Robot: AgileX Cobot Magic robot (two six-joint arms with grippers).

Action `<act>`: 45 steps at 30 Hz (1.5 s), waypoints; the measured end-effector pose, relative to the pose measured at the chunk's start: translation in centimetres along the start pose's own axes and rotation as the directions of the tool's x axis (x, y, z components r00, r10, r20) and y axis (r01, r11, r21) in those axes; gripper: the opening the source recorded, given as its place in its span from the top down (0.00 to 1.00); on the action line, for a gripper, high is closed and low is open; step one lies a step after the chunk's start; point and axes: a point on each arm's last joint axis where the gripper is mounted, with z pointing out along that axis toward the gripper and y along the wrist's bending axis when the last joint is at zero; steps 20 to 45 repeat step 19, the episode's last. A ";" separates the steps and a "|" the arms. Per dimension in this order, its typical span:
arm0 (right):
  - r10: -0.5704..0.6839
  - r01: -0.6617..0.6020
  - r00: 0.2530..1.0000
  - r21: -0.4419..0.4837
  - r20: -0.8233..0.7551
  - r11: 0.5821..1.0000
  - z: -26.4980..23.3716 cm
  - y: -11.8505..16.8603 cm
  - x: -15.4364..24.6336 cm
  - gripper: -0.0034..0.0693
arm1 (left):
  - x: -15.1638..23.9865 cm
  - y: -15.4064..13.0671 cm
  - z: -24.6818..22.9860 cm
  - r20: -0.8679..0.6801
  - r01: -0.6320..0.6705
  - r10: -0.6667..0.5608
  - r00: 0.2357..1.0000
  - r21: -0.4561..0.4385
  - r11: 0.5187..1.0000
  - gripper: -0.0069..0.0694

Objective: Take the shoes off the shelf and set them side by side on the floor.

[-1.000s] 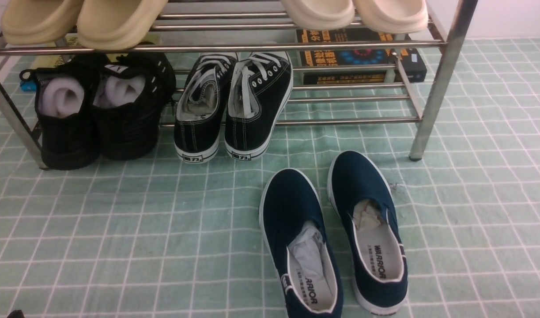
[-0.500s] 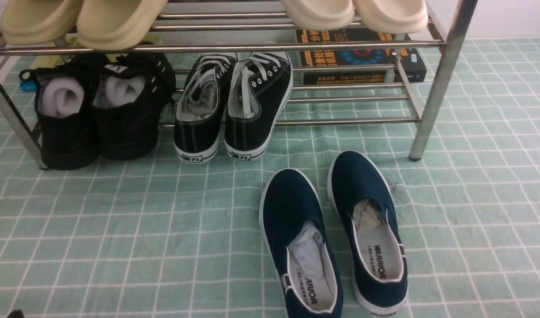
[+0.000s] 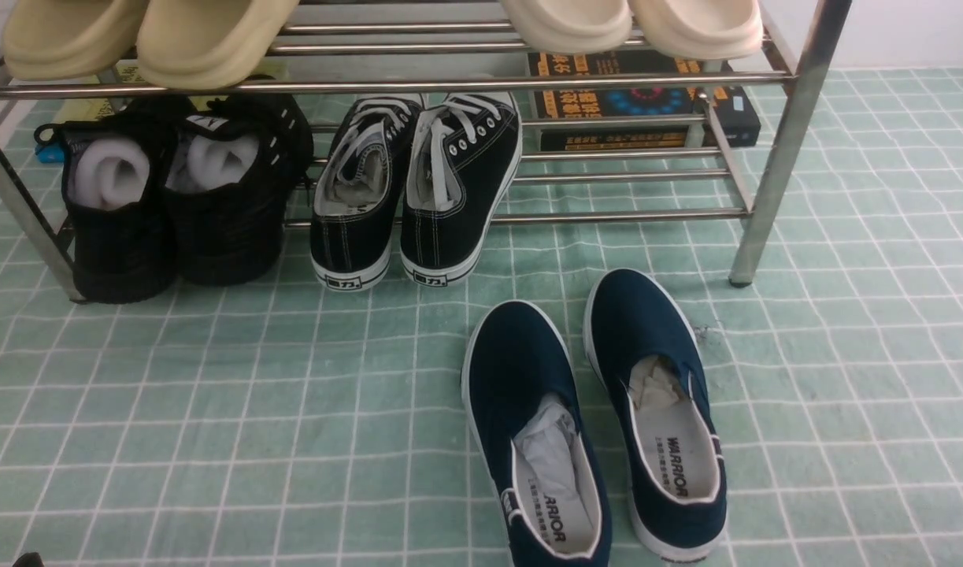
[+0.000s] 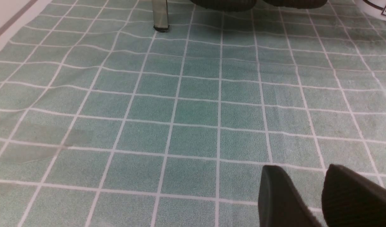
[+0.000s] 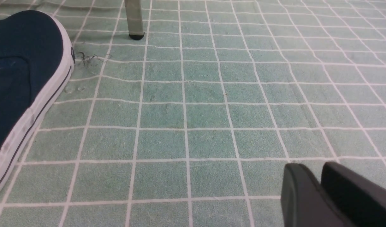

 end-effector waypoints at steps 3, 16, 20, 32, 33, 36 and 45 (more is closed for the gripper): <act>0.000 0.000 1.000 0.000 0.000 1.000 0.0 0.0 0.0 0.78 | 0.0 0.0 0.0 0.000 0.000 0.000 1.000 0.000 1.000 0.59; 0.000 0.000 1.000 0.000 0.000 1.000 0.0 0.0 0.0 0.75 | 0.0 0.0 0.0 0.000 0.000 0.000 1.000 0.000 1.000 0.59; 0.000 0.000 1.000 0.000 0.000 1.000 0.0 0.0 0.0 0.75 | 0.0 0.0 0.0 0.000 0.000 0.000 1.000 0.000 1.000 0.59; 0.000 0.000 1.000 0.000 0.000 1.000 0.0 0.0 0.0 0.75 | 0.0 0.0 0.0 0.000 0.000 0.000 1.000 0.000 1.000 0.59; 0.000 0.000 1.000 0.000 0.000 1.000 0.0 0.0 0.0 0.75 | 0.0 0.0 0.0 0.000 0.000 0.000 1.000 0.000 1.000 0.59; 0.000 0.000 1.000 0.000 0.000 1.000 0.0 0.0 0.0 0.75 | 0.0 0.0 0.0 0.000 0.000 0.000 1.000 0.000 1.000 0.59; 0.000 0.000 1.000 0.000 0.000 1.000 0.0 0.0 0.0 0.75 | 0.0 0.0 0.0 0.000 0.000 0.000 1.000 0.000 1.000 0.59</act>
